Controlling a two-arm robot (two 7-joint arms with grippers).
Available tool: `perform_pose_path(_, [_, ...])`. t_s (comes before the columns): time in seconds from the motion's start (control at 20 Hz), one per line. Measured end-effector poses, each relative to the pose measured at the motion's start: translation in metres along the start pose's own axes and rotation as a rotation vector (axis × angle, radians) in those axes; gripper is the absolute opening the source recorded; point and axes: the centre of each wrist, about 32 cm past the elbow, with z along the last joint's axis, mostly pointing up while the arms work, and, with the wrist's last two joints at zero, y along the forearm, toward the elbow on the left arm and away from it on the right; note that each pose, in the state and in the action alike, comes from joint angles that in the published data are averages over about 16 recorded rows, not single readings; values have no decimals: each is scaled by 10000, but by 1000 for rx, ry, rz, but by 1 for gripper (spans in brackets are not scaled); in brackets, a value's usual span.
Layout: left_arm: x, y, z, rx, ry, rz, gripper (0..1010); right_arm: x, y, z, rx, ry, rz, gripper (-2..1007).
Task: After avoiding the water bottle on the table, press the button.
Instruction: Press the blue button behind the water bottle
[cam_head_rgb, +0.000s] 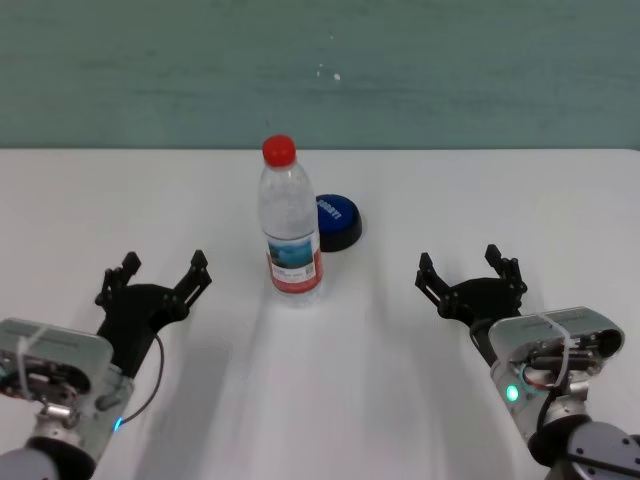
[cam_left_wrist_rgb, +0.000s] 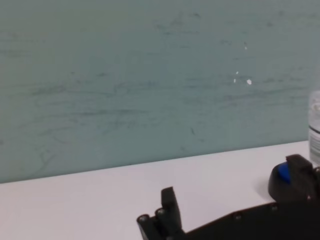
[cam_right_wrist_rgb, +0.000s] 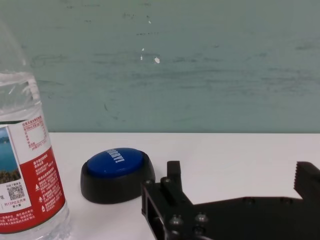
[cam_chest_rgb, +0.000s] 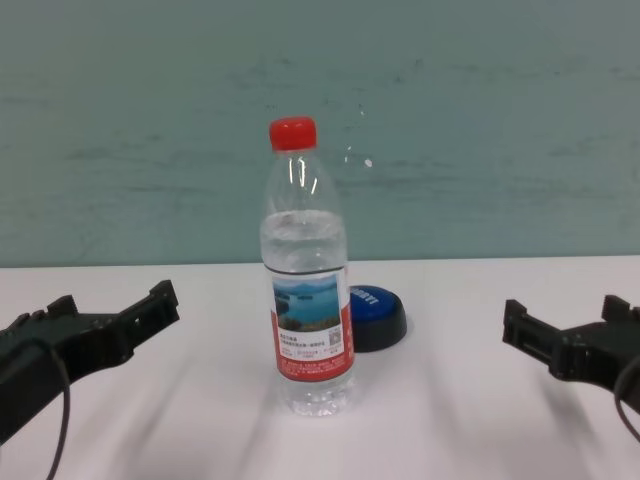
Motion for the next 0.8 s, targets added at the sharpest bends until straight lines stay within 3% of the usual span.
perform_pose_path(0.8, [-110, 179, 44, 17, 2, -42, 1004, 0, 0, 0, 0, 0, 0, 1003])
